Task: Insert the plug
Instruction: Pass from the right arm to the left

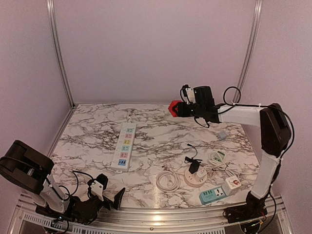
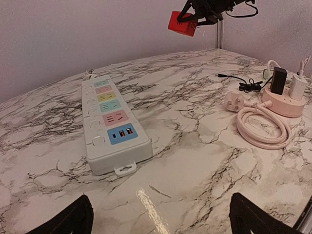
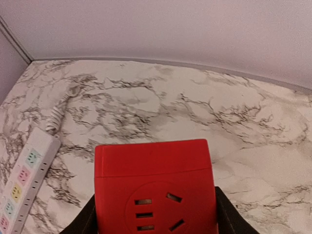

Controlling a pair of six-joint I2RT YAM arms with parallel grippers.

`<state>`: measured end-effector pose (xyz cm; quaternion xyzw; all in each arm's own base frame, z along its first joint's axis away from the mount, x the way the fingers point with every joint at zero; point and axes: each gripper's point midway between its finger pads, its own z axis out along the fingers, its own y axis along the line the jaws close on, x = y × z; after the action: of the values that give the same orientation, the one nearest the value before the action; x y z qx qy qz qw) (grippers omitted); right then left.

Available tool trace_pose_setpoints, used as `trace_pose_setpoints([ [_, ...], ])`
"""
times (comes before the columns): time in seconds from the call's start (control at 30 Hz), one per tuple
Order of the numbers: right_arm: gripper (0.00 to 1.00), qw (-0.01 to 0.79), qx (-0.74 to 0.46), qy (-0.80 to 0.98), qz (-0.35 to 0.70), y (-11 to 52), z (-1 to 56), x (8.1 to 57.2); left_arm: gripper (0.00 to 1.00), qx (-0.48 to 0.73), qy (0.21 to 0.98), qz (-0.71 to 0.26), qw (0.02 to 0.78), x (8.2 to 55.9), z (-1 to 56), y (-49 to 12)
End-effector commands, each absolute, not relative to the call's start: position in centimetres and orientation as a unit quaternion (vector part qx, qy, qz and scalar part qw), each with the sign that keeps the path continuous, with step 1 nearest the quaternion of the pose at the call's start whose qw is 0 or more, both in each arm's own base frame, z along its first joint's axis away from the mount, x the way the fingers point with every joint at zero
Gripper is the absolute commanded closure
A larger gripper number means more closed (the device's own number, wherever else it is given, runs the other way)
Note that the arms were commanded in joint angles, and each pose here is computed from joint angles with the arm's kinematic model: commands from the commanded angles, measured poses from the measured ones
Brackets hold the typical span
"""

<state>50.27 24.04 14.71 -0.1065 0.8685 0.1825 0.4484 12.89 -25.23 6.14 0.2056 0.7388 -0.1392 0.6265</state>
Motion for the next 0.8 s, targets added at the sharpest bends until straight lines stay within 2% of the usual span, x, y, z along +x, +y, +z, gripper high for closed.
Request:
trace_pose_setpoints([
  [0.0, 0.82, 0.507, -0.178, 0.778, 0.327, 35.1, 25.4, 41.5, 0.01, 0.198, 0.737, -0.157, 0.626, 12.9, 6.4, -24.7],
  [0.23, 0.8, 0.429, -0.286, 0.74, 0.431, 43.0, 26.0, 25.3, 0.01, 0.216, 0.719, -0.182, 0.635, 12.5, 7.8, -23.7],
  [0.4, 0.79, 0.388, -0.333, 0.73, 0.453, 44.1, 23.5, 16.1, 0.01, 0.253, 0.694, -0.197, 0.644, 11.3, 8.6, -25.0],
  [0.67, 0.79, 0.364, -0.292, 0.71, 0.527, 41.3, 20.8, 11.0, 0.01, 0.363, 0.63, -0.17, 0.665, 6.6, 8.7, -30.3],
  [0.77, 0.79, 0.352, -0.297, 0.698, 0.549, 41.0, 20.2, 9.6, 0.01, 0.37, 0.621, -0.19, 0.664, 5.9, 9.4, -31.1],
])
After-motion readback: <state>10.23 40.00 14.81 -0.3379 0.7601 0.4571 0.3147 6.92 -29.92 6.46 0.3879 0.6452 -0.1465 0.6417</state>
